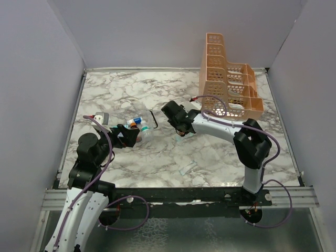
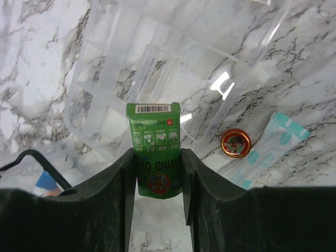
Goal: Organize the medicine kit
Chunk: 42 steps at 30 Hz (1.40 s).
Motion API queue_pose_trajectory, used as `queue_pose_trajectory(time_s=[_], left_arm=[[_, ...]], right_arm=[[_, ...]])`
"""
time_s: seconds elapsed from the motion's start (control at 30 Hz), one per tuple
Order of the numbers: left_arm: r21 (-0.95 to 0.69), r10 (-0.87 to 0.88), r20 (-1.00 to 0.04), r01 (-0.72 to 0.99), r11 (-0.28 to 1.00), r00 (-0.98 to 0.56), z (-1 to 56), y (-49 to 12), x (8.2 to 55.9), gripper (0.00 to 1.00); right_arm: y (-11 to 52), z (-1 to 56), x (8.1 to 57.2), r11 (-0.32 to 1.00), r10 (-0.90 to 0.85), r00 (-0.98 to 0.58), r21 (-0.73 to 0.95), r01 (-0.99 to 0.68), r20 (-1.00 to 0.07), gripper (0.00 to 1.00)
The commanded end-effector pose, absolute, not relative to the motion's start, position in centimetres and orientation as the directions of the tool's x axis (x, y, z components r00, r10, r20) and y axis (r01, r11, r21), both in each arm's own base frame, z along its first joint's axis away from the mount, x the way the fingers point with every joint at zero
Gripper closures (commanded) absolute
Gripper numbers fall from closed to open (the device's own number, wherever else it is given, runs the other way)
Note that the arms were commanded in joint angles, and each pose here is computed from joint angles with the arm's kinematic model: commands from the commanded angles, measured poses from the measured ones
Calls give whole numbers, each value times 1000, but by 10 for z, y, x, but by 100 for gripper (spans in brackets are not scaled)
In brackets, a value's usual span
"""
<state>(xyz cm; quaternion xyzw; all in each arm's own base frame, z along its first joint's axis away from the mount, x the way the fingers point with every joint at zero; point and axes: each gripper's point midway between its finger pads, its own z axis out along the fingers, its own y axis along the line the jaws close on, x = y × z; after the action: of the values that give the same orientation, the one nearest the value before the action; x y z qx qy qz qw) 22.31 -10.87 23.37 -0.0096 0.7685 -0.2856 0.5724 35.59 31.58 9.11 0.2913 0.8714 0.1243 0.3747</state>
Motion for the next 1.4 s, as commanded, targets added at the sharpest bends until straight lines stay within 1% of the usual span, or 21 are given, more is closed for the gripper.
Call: queue_pose_trajectory(time_s=[0.0, 0.17, 0.4, 0.57, 0.63, 0.73, 0.8, 0.87, 1.03, 1.17, 1.23, 1.37], left_arm=[[-437, -346, -890, 336, 834, -298, 249, -108, 221, 1], [-436, -348, -891, 332, 837, -293, 250, -107, 220, 1], [-437, -345, -889, 334, 835, -299, 249, -108, 220, 1], [-436, -344, -889, 334, 836, -301, 248, -108, 220, 1], [-436, -344, -890, 333, 836, -300, 249, -108, 220, 1], [-437, -344, -889, 333, 836, -302, 248, -108, 221, 1], [-437, -344, -889, 331, 837, -304, 247, -108, 221, 1], [-437, -343, -889, 332, 836, -304, 247, -108, 221, 1], [-438, -343, -887, 330, 836, -309, 246, -108, 222, 1], [-437, -342, -887, 330, 837, -310, 246, -109, 222, 1], [-438, -342, -887, 328, 837, -310, 246, -108, 222, 1], [-437, -342, -888, 330, 837, -309, 246, -108, 222, 1]], right_arm=[[297, 79, 362, 661, 732, -394, 440, 607, -556, 64], [300, 72, 365, 601, 777, -345, 454, 658, -527, 63], [308, 58, 362, 535, 828, -324, 473, 700, -458, 60], [308, 54, 360, 453, 876, -263, 499, 739, -405, 59], [309, 55, 361, 446, 880, -258, 508, 737, -398, 57], [311, 57, 361, 446, 881, -262, 508, 737, -393, 51], [313, 60, 362, 464, 874, -279, 512, 722, -398, 46], [316, 64, 364, 485, 866, -299, 521, 702, -401, 44], [324, 89, 373, 555, 830, -360, 579, 597, -425, 43], [323, 114, 379, 681, 732, -443, 578, 449, -519, 44], [317, 123, 379, 742, 669, -473, 552, 381, -573, 44], [310, 139, 372, 856, 501, -538, 479, 193, -678, 46]])
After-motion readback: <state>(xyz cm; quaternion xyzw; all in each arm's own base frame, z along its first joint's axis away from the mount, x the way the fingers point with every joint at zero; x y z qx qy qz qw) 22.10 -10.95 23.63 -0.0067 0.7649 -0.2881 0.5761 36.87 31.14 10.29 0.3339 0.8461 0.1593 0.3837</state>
